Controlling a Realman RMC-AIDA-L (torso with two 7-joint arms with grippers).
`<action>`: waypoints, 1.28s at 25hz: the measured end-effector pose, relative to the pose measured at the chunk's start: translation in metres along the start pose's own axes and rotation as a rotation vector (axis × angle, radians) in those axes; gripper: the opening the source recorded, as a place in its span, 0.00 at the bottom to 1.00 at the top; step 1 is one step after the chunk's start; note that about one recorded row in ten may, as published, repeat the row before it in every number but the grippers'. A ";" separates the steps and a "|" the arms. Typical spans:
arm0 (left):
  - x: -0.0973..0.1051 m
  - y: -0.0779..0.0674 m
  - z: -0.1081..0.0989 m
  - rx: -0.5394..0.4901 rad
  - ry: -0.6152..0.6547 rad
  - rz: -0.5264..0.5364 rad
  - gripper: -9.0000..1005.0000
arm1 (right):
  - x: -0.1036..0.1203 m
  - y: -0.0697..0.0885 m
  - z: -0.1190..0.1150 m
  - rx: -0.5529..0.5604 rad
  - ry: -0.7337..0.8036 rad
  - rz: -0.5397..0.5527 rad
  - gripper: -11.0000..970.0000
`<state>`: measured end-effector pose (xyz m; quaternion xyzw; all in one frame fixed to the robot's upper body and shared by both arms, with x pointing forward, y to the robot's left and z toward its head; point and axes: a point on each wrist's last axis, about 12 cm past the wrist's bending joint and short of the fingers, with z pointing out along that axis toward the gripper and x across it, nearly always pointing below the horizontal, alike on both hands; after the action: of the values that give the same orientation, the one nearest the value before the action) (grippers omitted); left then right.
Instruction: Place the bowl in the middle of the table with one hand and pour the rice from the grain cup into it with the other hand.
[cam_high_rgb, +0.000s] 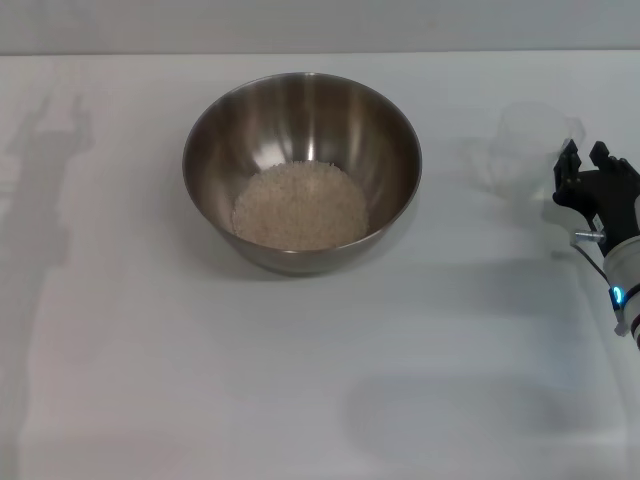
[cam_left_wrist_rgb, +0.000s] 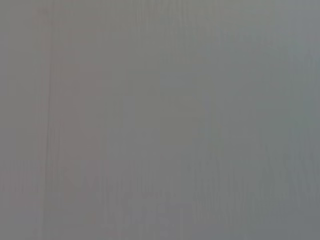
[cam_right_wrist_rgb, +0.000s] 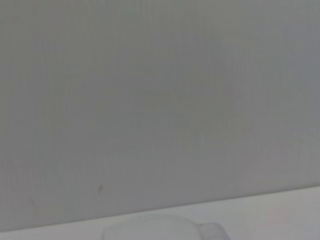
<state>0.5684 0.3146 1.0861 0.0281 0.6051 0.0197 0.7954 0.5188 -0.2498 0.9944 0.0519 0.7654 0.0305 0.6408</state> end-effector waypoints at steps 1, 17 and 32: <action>0.000 0.000 0.000 0.000 0.000 0.000 0.38 | 0.000 0.000 -0.002 0.000 -0.007 0.002 0.20; 0.002 -0.001 0.001 0.001 0.011 -0.001 0.38 | -0.002 0.006 -0.022 -0.037 -0.113 -0.011 0.35; 0.010 0.006 -0.011 -0.024 0.057 -0.006 0.38 | -0.007 -0.012 -0.045 0.029 -0.239 -0.023 0.35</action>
<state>0.5608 0.3218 1.0743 0.0158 0.6274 0.0252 0.7782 0.4747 -0.2616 1.0074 0.0555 0.6845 0.0058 0.7269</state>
